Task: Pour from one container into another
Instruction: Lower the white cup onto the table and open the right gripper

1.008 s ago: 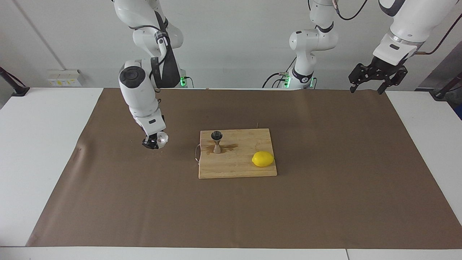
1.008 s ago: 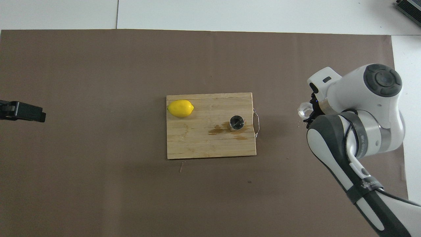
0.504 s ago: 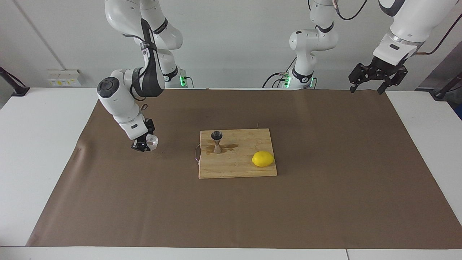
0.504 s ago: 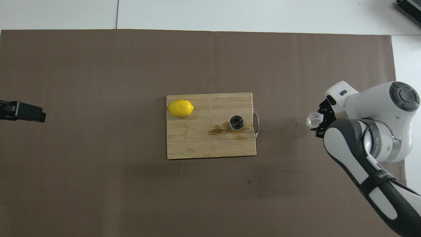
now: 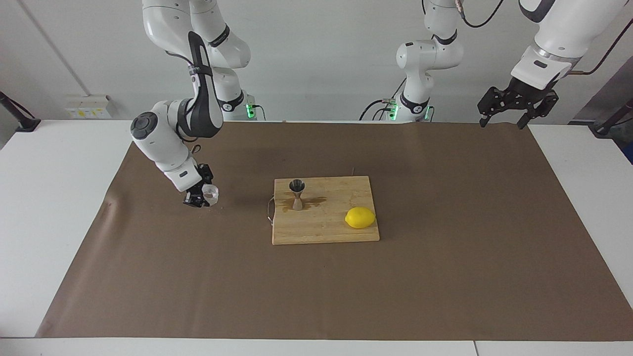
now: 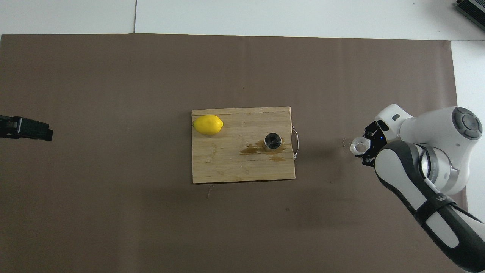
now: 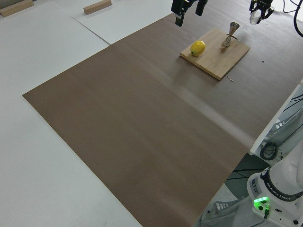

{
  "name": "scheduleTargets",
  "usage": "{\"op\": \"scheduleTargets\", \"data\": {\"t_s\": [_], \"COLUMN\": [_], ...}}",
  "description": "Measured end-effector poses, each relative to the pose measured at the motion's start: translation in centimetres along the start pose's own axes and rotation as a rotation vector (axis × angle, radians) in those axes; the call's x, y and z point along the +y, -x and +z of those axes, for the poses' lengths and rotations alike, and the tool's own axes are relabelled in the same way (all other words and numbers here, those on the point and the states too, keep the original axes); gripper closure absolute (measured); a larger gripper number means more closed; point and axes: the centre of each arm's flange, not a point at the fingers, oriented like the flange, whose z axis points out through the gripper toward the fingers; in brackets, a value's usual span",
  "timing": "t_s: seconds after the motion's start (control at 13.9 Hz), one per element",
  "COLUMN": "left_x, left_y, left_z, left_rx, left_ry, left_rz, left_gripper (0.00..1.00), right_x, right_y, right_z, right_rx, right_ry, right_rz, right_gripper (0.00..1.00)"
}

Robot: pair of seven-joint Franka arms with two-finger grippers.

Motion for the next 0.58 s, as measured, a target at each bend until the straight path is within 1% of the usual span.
{"op": "scheduleTargets", "data": {"t_s": [0.14,0.58], "left_x": [0.0,0.0], "left_y": [0.0,0.0], "left_z": [0.0,0.0], "left_rx": [0.0,0.0], "left_ry": [0.0,0.0], "left_rz": [0.0,0.0], "left_gripper": [0.0,0.0], "right_x": [-0.3,-1.1], "right_y": [0.2,0.9], "right_z": [0.5,2.0], "right_rx": [0.022,0.026], "right_ry": [-0.002,0.009], "right_rz": [-0.018,-0.011], "right_gripper": [0.5,0.5]}}
